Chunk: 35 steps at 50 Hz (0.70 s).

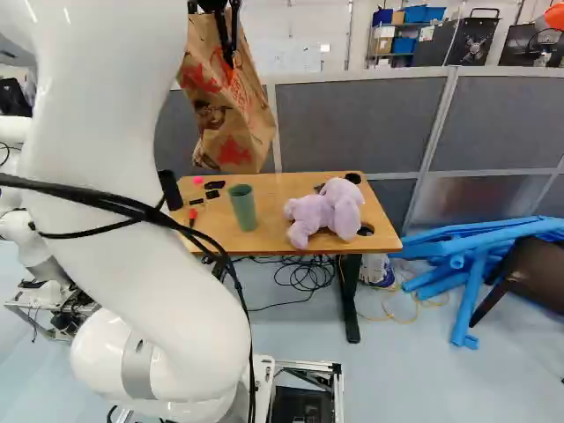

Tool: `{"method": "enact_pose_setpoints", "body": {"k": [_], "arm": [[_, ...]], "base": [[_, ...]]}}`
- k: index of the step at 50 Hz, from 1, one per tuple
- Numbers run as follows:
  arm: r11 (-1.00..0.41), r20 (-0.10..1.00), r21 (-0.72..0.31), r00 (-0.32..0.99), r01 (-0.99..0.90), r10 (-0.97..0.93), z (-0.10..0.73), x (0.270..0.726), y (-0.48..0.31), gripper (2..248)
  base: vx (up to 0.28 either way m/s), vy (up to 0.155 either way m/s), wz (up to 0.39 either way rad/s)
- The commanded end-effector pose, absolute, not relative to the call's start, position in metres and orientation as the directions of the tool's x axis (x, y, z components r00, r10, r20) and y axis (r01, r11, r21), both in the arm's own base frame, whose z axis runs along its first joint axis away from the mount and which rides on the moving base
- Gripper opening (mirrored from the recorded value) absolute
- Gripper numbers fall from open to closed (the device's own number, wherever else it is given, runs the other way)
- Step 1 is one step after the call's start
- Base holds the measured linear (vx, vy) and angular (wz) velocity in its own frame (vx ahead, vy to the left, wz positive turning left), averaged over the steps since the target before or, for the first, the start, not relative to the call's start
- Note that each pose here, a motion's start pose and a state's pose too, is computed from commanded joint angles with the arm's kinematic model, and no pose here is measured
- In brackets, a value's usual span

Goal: Pick up the bag on the ground and place it on the table

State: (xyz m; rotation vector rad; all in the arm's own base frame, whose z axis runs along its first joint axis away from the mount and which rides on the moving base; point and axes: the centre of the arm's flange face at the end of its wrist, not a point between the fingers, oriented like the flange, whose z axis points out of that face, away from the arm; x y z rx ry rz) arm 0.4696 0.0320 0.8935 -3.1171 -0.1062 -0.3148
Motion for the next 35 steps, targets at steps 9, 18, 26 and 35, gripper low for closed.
{"method": "enact_pose_setpoints", "body": {"k": [9, 18, 26, 35], "arm": [[-0.998, 0.205, 0.000, 0.977, 0.066, 0.065, 0.893, 0.481, 0.032, 21], [-0.998, 0.210, 0.000, 0.976, 0.065, 0.063, 0.893, 0.493, 0.032, 21], [-0.998, 0.216, 0.000, 0.974, 0.063, 0.062, 0.892, 0.504, 0.032, 21], [-0.998, 0.224, 0.000, 0.973, 0.062, 0.060, 0.892, 0.515, 0.032, 21]], "base": [[0.000, 0.000, 0.000], [0.000, 0.000, 0.000], [0.000, 0.000, 0.000], [0.000, 0.000, 0.000]]}}
